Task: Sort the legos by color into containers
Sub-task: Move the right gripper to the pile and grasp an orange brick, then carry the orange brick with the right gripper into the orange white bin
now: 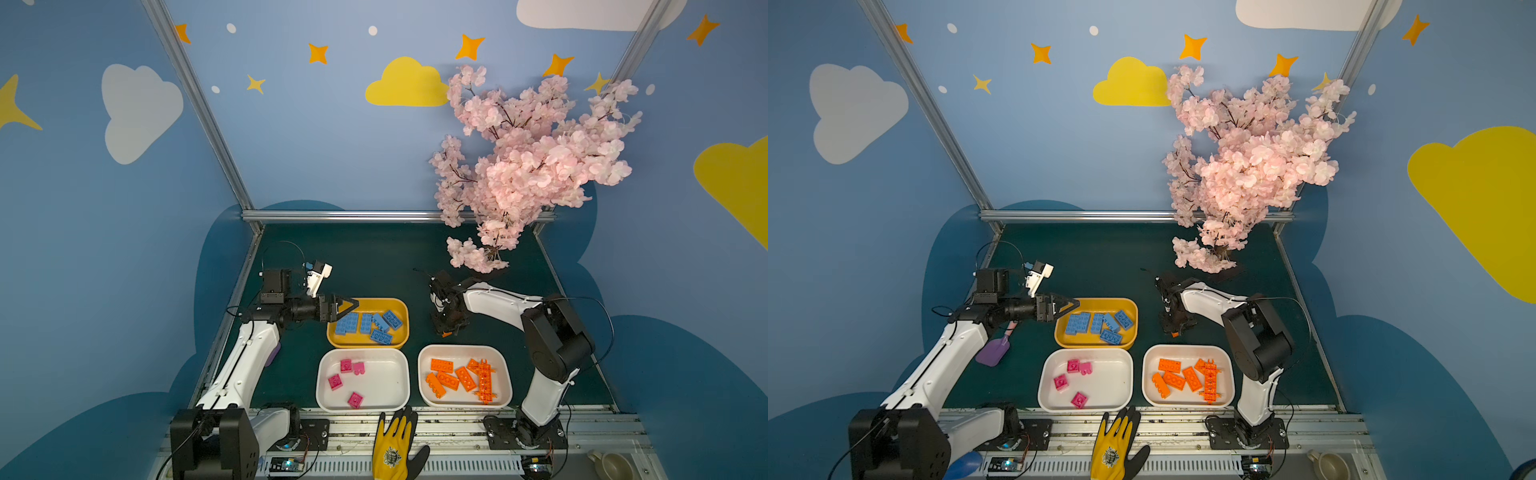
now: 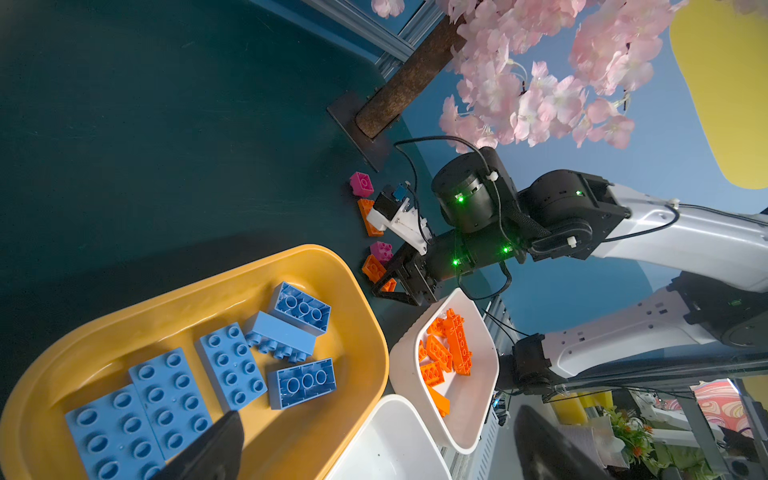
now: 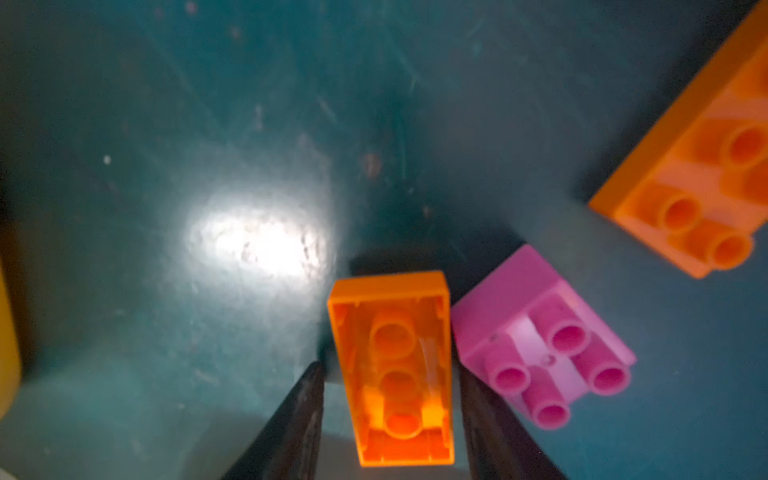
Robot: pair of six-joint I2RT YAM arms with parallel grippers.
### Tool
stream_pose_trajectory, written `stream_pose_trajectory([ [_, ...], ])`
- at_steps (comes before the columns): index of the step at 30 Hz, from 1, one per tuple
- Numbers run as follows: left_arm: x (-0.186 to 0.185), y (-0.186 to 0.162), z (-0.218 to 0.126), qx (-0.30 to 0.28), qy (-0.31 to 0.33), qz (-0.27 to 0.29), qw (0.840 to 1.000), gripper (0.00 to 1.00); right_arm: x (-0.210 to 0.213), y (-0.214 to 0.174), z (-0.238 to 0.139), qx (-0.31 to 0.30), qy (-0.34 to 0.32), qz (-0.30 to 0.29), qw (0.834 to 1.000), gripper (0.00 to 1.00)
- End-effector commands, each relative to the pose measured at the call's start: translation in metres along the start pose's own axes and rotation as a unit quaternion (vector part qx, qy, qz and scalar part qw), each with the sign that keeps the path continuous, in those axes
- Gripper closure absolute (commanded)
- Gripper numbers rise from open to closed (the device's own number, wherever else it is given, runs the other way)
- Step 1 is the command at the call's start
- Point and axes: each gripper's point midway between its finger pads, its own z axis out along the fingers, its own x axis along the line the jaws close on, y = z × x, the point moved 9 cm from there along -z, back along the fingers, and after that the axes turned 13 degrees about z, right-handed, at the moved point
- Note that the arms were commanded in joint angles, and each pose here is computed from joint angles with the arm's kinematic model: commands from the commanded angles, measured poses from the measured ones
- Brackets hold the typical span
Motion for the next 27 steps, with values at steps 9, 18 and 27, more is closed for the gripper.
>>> stream_pose_trajectory([
  [9, 0.002, -0.005, 0.001, -0.002, -0.005, -0.002, 1.000, 0.01, 0.008, 0.011, -0.008, -0.035, -0.052, 0.002, 0.998, 0.79],
  [18, 0.000, -0.003, 0.001, -0.004, -0.009, 0.004, 1.000, 0.01, 0.000, -0.009, -0.097, -0.075, 0.021, 0.014, 0.997, 0.79],
  [27, 0.002, -0.003, 0.002, -0.007, -0.013, 0.000, 1.000, 0.01, -0.023, -0.095, -0.127, 0.025, 0.033, 0.077, 0.996, 0.80],
])
